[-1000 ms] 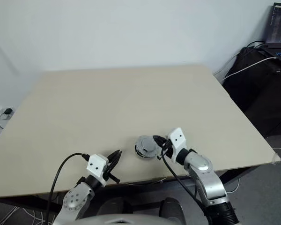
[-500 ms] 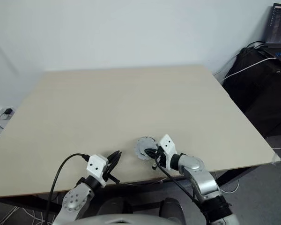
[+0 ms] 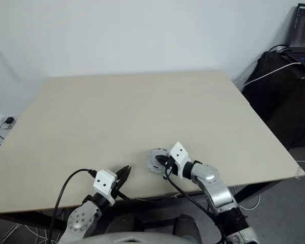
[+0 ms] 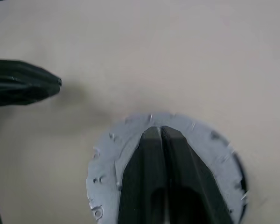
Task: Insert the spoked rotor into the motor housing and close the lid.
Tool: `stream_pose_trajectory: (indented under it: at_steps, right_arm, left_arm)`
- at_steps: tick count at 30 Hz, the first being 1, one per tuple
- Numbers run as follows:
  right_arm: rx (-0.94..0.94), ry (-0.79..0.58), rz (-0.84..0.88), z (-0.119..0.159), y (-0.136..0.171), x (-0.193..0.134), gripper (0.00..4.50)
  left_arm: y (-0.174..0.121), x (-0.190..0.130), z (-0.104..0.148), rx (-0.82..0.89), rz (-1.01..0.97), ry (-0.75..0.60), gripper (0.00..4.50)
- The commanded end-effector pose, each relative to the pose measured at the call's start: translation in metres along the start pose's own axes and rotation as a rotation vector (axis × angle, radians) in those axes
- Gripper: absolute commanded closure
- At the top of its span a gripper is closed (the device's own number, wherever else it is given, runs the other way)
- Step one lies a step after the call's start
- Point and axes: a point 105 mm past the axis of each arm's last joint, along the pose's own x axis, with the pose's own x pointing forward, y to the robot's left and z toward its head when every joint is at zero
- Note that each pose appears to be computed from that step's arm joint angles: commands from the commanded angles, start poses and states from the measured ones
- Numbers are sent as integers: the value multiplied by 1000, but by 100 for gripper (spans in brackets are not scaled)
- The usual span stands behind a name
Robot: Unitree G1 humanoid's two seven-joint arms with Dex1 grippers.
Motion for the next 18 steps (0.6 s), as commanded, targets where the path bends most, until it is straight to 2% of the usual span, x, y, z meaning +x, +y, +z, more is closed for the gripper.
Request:
stream_pose_trajectory:
  at_steps: [1,11,18]
  right_arm:
    - [-83,-16,4,10,-5,2,327]
    - [-91,27,31,1,-12,7,1]
    - [-83,63,61,-5,-14,8,1]
  left_arm:
    - [1,5,15,15,-2,-62,421]
    - [2,4,13,17,-6,-61,421]
    - [5,2,8,16,6,-57,421]
